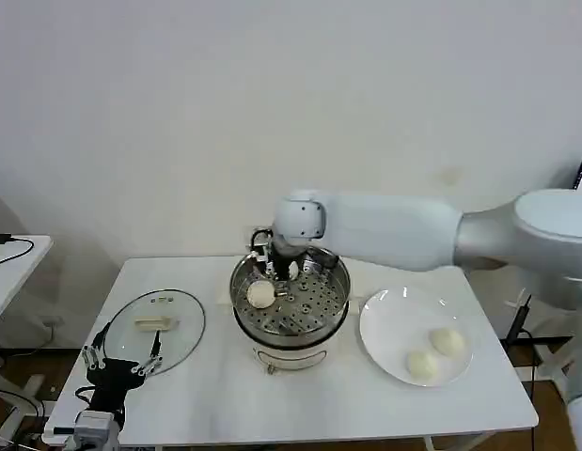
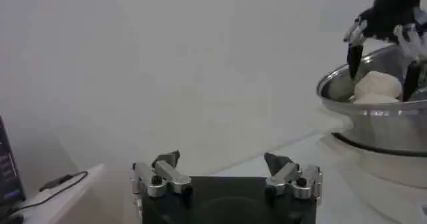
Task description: Take steamed baozi put them in steamer then cover it.
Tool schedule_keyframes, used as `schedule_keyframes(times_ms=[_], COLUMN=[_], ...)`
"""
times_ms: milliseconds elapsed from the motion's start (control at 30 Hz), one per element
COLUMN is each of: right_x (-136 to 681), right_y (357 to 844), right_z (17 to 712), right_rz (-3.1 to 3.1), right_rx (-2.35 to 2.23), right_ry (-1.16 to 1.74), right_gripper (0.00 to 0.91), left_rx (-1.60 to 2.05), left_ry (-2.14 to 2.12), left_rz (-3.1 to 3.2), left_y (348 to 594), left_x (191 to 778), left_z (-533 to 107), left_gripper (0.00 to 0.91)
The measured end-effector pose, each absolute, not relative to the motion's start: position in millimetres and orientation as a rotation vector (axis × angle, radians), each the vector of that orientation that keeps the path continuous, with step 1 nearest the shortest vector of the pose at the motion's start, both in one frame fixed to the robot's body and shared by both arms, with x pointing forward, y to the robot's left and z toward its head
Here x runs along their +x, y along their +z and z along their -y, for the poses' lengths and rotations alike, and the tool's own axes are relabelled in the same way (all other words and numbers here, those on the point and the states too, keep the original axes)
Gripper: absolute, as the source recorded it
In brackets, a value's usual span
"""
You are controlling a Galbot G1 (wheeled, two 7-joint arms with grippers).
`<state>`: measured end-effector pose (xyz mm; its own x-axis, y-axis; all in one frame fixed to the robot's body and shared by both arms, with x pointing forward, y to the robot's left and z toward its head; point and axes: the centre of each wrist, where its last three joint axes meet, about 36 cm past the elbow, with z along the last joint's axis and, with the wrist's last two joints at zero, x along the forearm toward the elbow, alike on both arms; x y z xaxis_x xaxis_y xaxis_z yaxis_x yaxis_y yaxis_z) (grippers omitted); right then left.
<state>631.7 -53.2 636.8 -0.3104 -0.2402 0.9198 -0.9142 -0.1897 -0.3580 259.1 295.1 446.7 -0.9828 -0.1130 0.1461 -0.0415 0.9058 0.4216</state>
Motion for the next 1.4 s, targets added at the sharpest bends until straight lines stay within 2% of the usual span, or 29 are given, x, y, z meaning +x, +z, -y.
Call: schedule_keyframes(times_ms=[400, 800, 1000, 1400], right_x=[614.2, 560.8, 540.9, 515.3], right_y=[673.0, 643.7, 614.0, 550.3], right_z=[203.3, 335.2, 364.4, 378.2], right_rz=[1.499, 1.399, 1.352, 1.289], right_rx=[1.285, 1.276, 1.275, 1.327], right_ry=[1.599, 1.564, 1.536, 1.471], right_gripper=[0.907, 0.907, 0.907, 0.907], left_rx=[0.063, 0.009, 0.013, 0.03], left_ry=[-0.636, -0.567, -0.553, -0.543], left_rz=[2.902, 2.897, 2.893, 2.87], left_y=[452.5, 448.8, 446.9, 439.7], left_x=[261.0, 266.4, 268.4, 266.9], left_z=[-293.9, -293.5, -295.5, -298.1], left_gripper=[0.907, 0.907, 0.907, 0.907])
